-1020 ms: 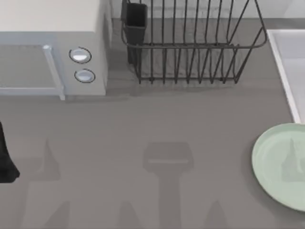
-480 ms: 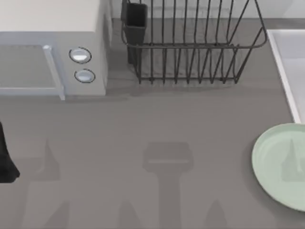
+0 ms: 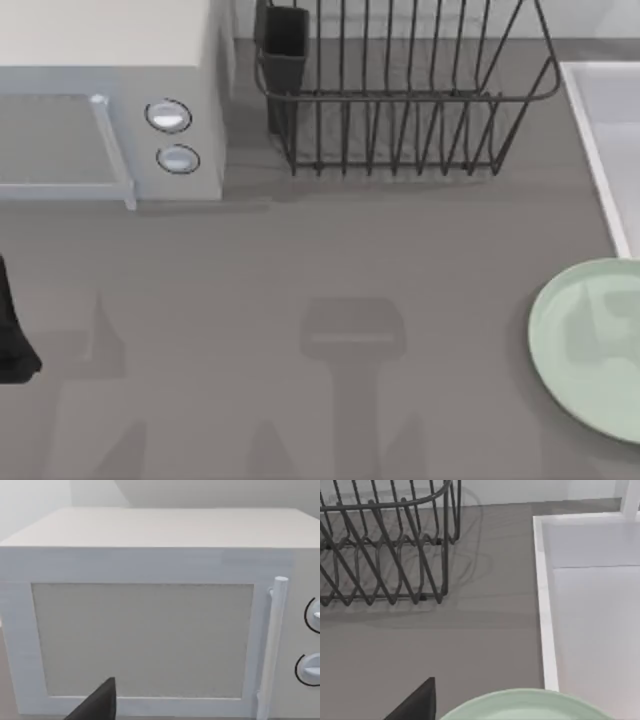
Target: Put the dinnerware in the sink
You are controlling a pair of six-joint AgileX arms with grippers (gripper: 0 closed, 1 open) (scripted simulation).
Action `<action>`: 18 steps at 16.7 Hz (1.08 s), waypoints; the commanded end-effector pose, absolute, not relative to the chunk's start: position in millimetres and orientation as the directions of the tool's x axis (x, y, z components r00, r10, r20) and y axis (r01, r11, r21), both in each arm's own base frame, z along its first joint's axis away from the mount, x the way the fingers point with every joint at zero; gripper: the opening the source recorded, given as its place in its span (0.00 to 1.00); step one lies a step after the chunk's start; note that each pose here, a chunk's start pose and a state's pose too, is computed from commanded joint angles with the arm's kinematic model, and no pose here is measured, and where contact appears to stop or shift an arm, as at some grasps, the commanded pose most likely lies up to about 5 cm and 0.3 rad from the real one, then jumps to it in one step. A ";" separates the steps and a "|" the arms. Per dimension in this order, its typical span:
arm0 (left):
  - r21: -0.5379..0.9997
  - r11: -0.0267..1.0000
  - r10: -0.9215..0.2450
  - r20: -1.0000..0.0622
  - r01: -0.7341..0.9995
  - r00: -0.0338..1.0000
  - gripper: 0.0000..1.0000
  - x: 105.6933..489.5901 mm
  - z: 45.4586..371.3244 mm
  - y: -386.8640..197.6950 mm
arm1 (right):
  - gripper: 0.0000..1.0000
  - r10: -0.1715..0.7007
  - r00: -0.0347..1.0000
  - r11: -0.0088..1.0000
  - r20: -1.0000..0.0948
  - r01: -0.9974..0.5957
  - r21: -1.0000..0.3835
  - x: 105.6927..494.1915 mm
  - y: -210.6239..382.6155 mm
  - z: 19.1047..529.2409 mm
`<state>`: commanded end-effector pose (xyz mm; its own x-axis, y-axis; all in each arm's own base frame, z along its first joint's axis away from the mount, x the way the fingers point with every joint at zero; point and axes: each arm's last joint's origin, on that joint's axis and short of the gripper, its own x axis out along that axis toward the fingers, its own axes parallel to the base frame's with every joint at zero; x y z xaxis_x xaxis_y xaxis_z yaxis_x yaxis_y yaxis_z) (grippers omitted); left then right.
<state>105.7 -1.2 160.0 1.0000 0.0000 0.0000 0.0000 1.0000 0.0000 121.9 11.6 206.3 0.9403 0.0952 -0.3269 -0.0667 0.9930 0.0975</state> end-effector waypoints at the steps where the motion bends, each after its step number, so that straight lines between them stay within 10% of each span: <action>1: 0.000 1.000 0.000 0.000 0.000 1.000 1.00 105.7 160.0 -1.2 | 1.00 0.111 0.910 0.991 -0.400 -0.071 0.114 129.0 15.2 214.0; 9: 0.000 1.000 0.000 0.000 0.000 1.000 1.00 105.7 160.0 -1.2 | 1.00 0.129 0.415 0.991 -0.901 -0.022 0.132 225.2 71.2 234.4; 18: 0.000 1.000 0.000 0.000 0.000 1.000 1.00 105.7 160.0 -1.2 | 1.00 0.001 0.003 1.000 -1.000 0.010 0.002 287.6 129.5 195.9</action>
